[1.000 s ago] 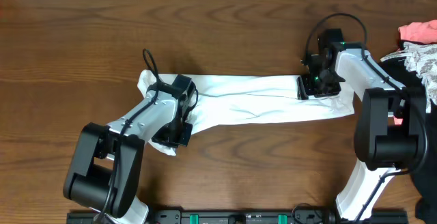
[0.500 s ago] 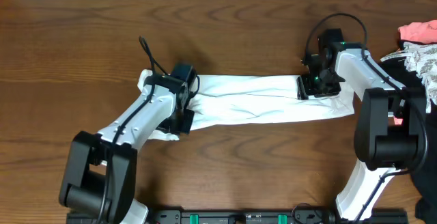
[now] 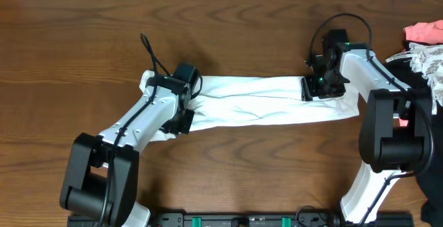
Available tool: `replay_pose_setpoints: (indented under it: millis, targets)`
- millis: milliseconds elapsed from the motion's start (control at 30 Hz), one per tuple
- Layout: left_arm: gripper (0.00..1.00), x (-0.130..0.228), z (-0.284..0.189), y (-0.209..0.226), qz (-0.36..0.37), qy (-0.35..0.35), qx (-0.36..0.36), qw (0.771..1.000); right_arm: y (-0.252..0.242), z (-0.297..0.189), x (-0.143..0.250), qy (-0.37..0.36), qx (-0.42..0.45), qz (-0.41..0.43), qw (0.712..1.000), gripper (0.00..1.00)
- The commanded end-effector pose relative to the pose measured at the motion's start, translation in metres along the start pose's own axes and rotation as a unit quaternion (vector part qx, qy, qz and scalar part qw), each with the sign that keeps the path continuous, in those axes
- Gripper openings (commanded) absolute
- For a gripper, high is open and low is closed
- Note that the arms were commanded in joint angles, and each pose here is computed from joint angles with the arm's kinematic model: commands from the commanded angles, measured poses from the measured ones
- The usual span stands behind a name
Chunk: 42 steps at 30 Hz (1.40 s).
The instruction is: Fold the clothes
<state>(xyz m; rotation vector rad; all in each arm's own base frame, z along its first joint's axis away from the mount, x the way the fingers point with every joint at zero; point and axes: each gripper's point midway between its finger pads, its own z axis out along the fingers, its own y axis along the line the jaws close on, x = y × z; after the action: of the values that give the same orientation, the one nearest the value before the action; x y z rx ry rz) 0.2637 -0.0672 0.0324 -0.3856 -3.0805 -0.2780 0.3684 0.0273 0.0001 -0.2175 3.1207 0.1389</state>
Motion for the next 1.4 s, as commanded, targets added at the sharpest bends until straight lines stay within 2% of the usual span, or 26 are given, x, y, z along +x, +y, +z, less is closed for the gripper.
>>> replay_pose_setpoints:
  millis: [0,500,733,1367]
  targets:
    - [0.06,-0.01,-0.008,0.007,-0.001,-0.02,-0.015,1.0,-0.006,0.008,0.01,0.018,0.015,0.004,1.0,0.64]
    - [0.06,-0.035,-0.026,0.008,0.013,-0.061,-0.015,0.998,-0.006,0.008,0.01,0.018,0.015,0.004,1.0,0.64]
    - [0.09,-0.041,-0.028,0.028,0.006,-0.076,-0.07,0.995,-0.006,0.008,0.01,0.018,0.015,0.004,1.0,0.64]
    - [0.11,-0.063,-0.019,0.028,-0.009,-0.11,-0.068,0.992,-0.006,0.008,0.011,0.02,0.014,0.004,1.0,0.64]
